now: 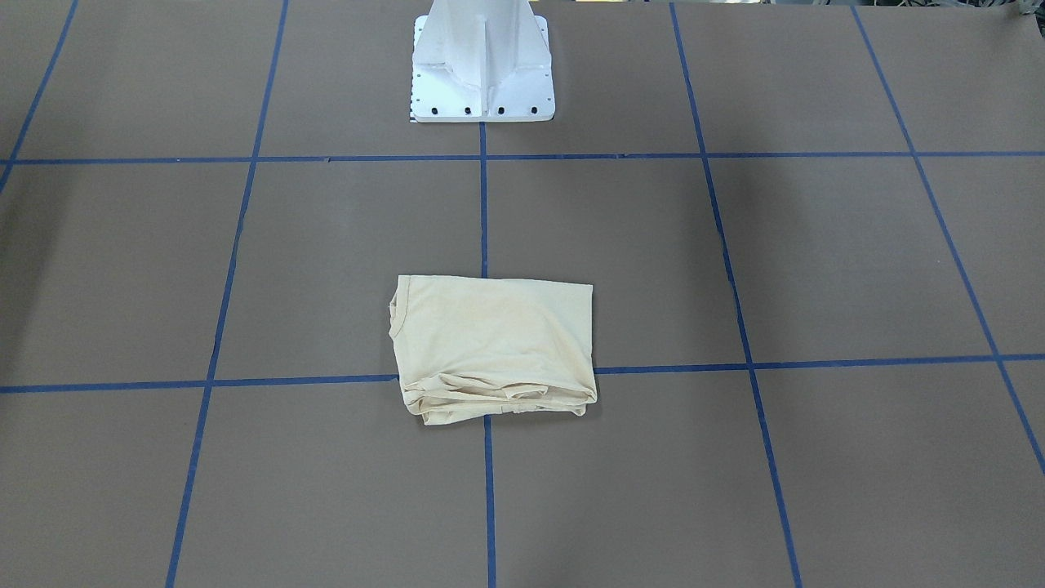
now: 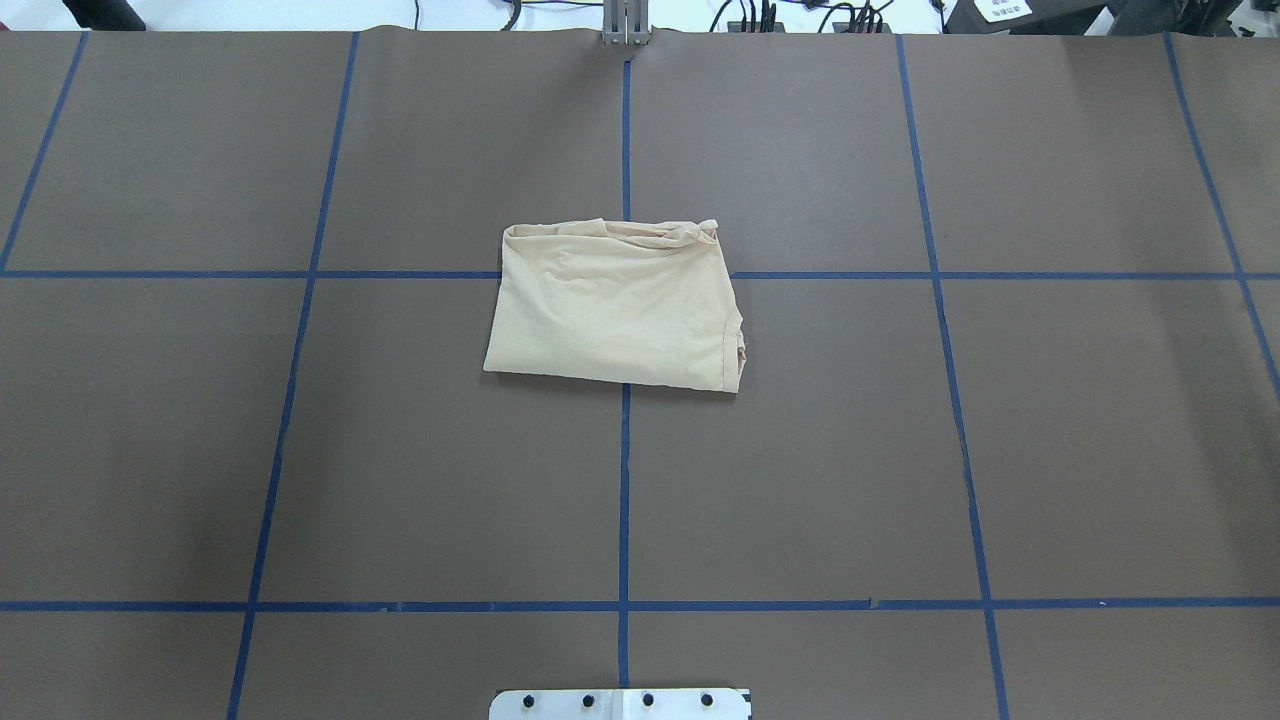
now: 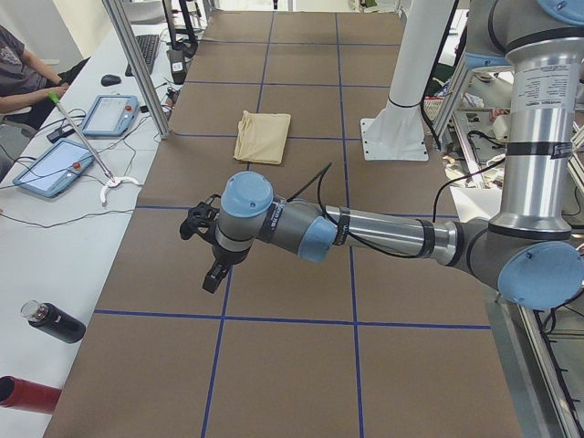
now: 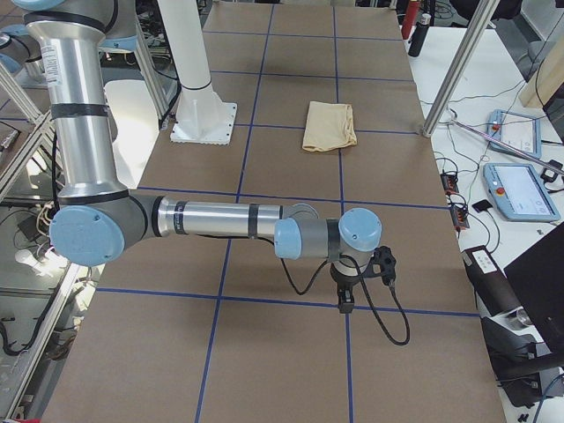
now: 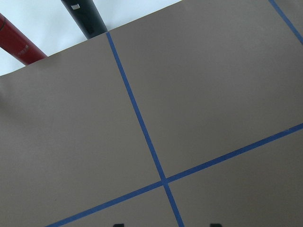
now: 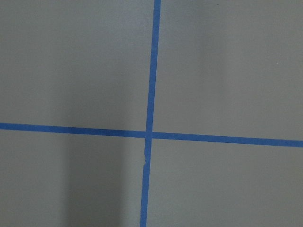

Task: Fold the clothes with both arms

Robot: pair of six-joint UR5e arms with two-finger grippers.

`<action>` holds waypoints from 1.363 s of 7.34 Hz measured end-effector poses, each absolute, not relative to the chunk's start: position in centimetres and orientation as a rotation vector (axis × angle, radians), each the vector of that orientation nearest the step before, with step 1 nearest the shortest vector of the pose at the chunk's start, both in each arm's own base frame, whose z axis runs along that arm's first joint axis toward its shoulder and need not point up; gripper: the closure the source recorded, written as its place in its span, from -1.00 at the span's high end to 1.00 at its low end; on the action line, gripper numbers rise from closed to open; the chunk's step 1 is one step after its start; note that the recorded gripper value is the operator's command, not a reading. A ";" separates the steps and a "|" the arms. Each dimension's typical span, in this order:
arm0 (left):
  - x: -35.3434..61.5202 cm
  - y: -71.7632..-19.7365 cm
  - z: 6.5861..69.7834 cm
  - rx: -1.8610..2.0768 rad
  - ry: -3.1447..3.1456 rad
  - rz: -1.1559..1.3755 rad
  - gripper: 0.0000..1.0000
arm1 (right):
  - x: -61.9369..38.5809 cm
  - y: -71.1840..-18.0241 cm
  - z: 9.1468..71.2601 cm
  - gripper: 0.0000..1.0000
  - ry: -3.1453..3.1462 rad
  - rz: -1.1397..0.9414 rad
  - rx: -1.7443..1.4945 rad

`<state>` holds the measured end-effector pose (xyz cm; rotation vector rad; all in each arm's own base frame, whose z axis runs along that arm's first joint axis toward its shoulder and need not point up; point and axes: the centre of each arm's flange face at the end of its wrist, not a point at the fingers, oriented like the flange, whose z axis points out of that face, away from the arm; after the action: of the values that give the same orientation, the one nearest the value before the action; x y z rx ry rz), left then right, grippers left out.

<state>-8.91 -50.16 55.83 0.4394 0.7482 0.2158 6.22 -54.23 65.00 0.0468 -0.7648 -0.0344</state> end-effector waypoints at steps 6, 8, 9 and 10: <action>-8.6 -48.3 57.8 0.386 0.765 0.193 1.00 | 6.2 -53.5 61.6 1.00 -0.749 -0.029 0.041; -8.6 -47.5 59.1 0.361 0.735 0.175 1.00 | 6.0 -51.6 58.7 1.00 -0.716 -0.027 0.000; -8.7 -47.6 59.4 0.350 0.727 0.160 1.00 | 6.0 -50.5 59.1 1.00 -0.718 -0.022 -0.025; -8.7 -47.9 59.4 0.343 0.729 0.142 1.00 | 5.9 -50.0 59.2 1.00 -0.729 -0.020 -0.035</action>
<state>-8.65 -47.88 59.43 0.3432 0.7292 0.1415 5.88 -50.04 59.21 -0.0345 -0.7291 -0.0200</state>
